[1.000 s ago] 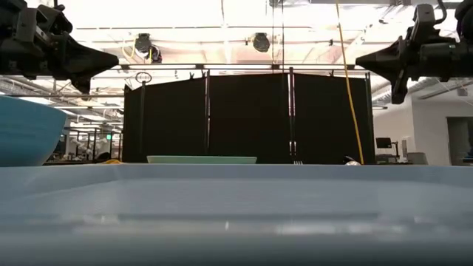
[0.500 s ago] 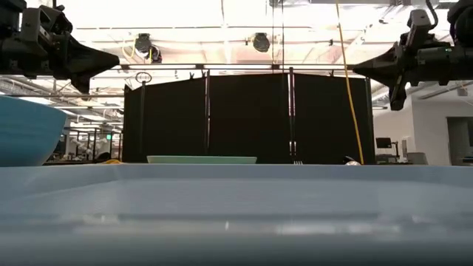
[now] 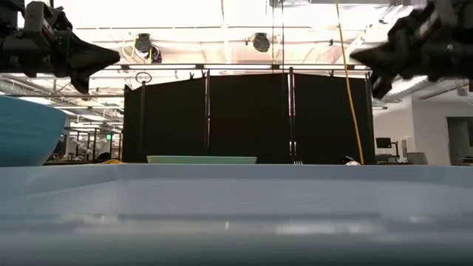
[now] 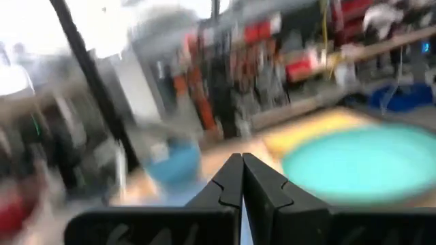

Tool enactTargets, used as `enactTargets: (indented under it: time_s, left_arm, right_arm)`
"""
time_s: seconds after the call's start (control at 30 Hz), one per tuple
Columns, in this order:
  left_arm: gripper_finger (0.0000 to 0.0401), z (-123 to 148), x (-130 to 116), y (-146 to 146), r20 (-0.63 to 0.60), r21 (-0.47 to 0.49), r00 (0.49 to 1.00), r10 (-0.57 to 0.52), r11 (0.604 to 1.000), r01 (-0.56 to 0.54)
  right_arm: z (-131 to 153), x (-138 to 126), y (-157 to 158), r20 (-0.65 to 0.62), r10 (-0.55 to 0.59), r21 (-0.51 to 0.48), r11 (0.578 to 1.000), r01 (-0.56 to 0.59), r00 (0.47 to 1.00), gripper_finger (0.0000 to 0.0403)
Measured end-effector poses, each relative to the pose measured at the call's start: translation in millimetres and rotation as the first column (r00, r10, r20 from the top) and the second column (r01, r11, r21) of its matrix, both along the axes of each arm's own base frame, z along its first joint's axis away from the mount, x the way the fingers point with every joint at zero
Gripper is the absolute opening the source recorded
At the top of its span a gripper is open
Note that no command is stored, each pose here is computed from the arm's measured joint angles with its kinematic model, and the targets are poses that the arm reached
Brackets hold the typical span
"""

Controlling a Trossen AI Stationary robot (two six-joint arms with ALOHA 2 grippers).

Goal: Set up tray
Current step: Put the green plate on the blue serving tray

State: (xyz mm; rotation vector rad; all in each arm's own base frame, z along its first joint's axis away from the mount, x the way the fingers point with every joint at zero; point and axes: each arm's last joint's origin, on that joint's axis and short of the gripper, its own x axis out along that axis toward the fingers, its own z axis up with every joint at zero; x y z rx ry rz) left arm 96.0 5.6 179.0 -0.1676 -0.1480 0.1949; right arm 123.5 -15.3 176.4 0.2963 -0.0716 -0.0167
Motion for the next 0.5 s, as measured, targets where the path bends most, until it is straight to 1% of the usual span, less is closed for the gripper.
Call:
enactTargets:
  time_s: [0.03,0.1,0.17,0.33,0.5]
  left_arm:
    - [0.0037,0,0,0,0.003,-0.022,1.0,-0.005,1.0,0.005]
    - [0.0037,-1,0,0,0.003,-0.059,1.0,-0.018,0.998,0.018]
    - [0.0037,-2,0,0,-0.002,-0.073,1.0,-0.024,0.997,0.023]
    - [0.0037,-4,0,0,-0.028,-0.075,1.0,-0.01,0.997,0.008]
    - [0.0037,-7,1,0,-0.056,-0.076,0.998,-0.01,0.997,0.006]
  right_arm:
    - [-3,2,0,-0.031,-0.019,-0.012,1.0,0.019,0.999,0.0]
    - [-9,7,1,-0.077,-0.057,-0.005,0.998,0.057,0.995,0.0]
    - [-11,10,1,-0.102,-0.068,0.003,0.998,0.069,0.992,0.0003]
    - [-21,17,7,-0.202,-0.062,-0.084,0.995,0.046,0.977,0.0026]
    - [-4,34,12,-0.219,-0.047,-0.176,0.984,0.008,0.975,0.0068]
